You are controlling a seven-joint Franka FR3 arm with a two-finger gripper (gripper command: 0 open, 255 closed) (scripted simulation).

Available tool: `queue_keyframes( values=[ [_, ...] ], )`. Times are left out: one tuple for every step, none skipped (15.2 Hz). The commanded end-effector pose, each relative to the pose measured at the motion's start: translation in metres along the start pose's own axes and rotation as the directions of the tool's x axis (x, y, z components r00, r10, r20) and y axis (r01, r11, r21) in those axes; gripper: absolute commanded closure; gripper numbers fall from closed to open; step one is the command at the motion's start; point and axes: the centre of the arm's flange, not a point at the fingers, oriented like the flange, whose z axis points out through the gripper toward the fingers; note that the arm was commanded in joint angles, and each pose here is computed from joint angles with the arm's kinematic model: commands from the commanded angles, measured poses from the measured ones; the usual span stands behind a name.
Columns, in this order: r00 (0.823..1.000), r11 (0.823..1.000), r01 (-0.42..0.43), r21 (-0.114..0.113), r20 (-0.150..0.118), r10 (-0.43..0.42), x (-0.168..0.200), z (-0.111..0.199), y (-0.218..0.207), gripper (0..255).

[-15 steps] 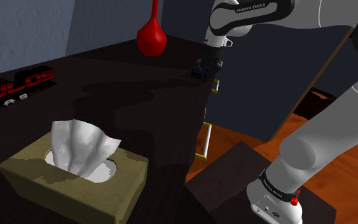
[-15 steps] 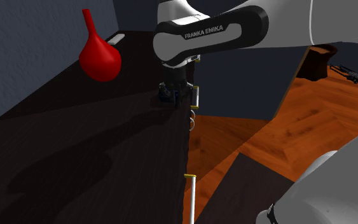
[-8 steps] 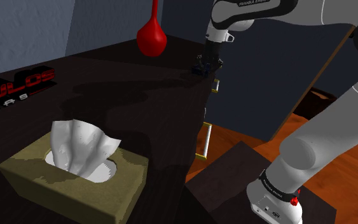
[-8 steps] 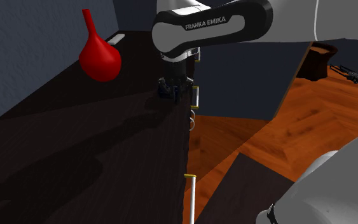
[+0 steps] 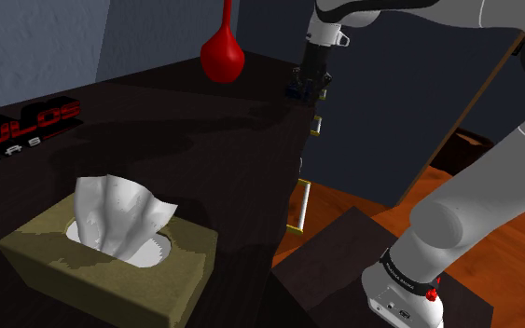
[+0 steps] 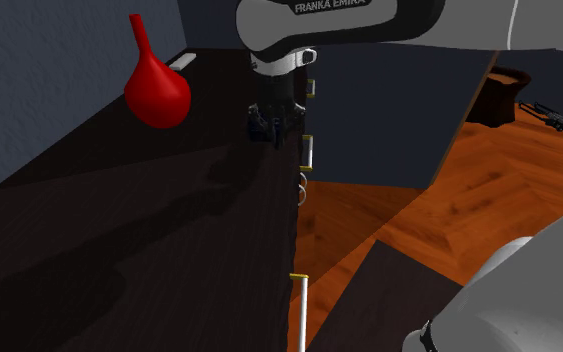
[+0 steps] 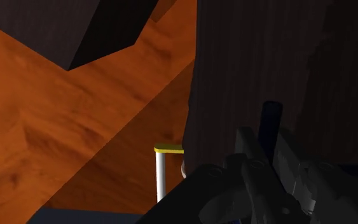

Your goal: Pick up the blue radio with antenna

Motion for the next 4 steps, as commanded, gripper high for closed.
queue_keyframes(
  values=[
    [1.000,1.000,0.000,0.000,0.000,0.000,0.0000,-0.0097,0.0000,255],
    [1.000,1.000,0.000,0.000,0.000,0.000,-0.0001,-0.0149,0.0002,255],
    [1.000,1.000,0.000,0.000,0.000,0.000,-0.0002,-0.0157,0.0003,255],
    [1.000,1.000,0.000,0.000,0.000,0.000,-0.0001,-0.0157,0.0002,255]
  ],
)
